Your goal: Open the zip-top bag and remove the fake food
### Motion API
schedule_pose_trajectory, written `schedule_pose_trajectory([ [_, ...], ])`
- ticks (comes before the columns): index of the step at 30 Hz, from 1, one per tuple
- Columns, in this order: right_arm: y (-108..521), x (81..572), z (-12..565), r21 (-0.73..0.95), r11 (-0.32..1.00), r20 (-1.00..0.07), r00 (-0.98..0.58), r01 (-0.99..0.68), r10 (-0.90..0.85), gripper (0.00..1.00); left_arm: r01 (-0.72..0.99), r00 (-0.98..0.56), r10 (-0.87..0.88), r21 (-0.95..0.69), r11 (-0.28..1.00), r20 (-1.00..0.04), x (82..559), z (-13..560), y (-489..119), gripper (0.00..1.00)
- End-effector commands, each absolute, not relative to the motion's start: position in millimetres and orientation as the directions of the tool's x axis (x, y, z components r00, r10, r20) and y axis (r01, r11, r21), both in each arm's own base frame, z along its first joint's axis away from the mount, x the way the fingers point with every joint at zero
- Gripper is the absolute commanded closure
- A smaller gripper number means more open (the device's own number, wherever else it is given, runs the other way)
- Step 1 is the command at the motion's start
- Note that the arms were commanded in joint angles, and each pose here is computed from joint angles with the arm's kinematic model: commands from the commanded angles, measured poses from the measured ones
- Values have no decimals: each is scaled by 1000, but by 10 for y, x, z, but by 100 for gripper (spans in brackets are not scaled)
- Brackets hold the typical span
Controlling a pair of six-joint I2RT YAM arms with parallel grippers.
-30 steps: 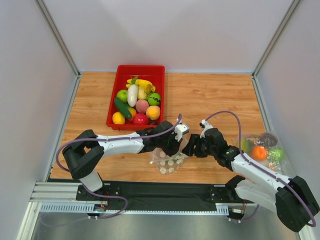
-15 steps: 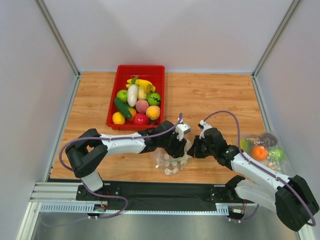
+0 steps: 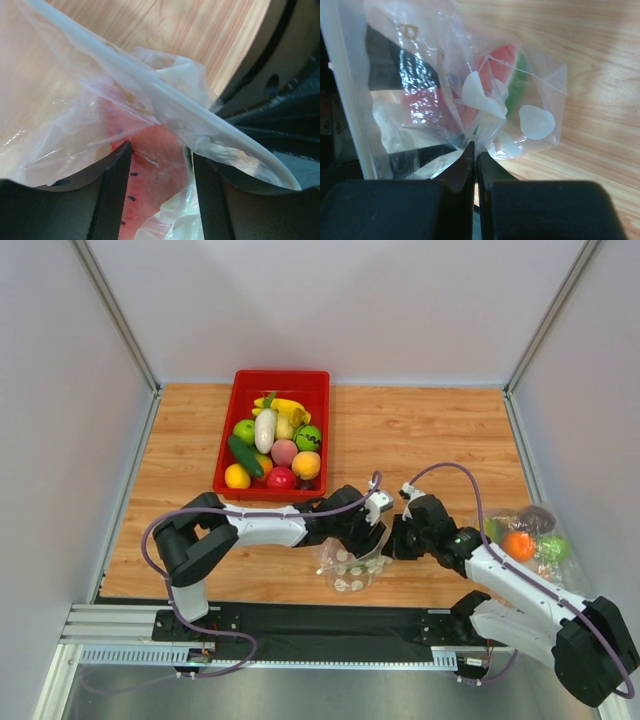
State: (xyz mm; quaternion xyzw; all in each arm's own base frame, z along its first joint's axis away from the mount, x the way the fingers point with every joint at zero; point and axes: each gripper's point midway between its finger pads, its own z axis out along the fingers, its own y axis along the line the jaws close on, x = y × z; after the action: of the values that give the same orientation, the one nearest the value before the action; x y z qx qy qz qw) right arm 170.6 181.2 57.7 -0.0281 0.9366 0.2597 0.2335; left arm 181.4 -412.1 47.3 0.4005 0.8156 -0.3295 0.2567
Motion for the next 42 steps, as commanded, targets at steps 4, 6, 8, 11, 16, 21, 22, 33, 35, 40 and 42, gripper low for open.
schedule_pose_trajectory([
  [4,1877,1703,896,512,830,-484,-873,-220,67,100,846,-500,512,-265,463,-699,1891,424,-4283,39],
  [6,1872,1715,943,511,829,-496,-865,-225,71,100,858,-482,532,-251,449,-696,1847,409,-4317,38],
  [8,1858,1714,946,505,833,-498,-864,-224,70,100,870,-459,550,-225,440,-698,1815,392,-4335,37],
  [11,1868,1721,953,507,832,-498,-865,-223,71,100,878,-427,597,-154,453,-679,1811,322,-4293,37],
  [16,1900,1719,1029,524,819,-503,-861,-233,76,100,888,-411,651,-120,444,-638,1765,191,-4265,35],
  [21,1866,1741,1106,511,826,-524,-848,-236,82,100,886,-431,687,-131,445,-585,1695,35,-4192,39],
  [22,1856,1738,1110,510,828,-523,-848,-233,83,100,886,-432,693,-131,444,-578,1686,7,-4176,50],
  [33,1772,1720,951,478,856,-509,-857,-199,85,100,883,-432,656,-143,446,-619,1743,241,-4132,100],
  [35,1772,1712,913,479,857,-501,-861,-192,87,100,870,-450,615,-164,464,-648,1812,373,-4114,100],
  [40,1701,1711,788,452,877,-491,-866,-162,93,100,853,-473,527,-216,475,-707,1908,671,-4055,100],
  [42,1683,1729,766,451,880,-491,-865,-151,104,100,854,-473,522,-222,471,-710,1897,704,-4016,100],
])
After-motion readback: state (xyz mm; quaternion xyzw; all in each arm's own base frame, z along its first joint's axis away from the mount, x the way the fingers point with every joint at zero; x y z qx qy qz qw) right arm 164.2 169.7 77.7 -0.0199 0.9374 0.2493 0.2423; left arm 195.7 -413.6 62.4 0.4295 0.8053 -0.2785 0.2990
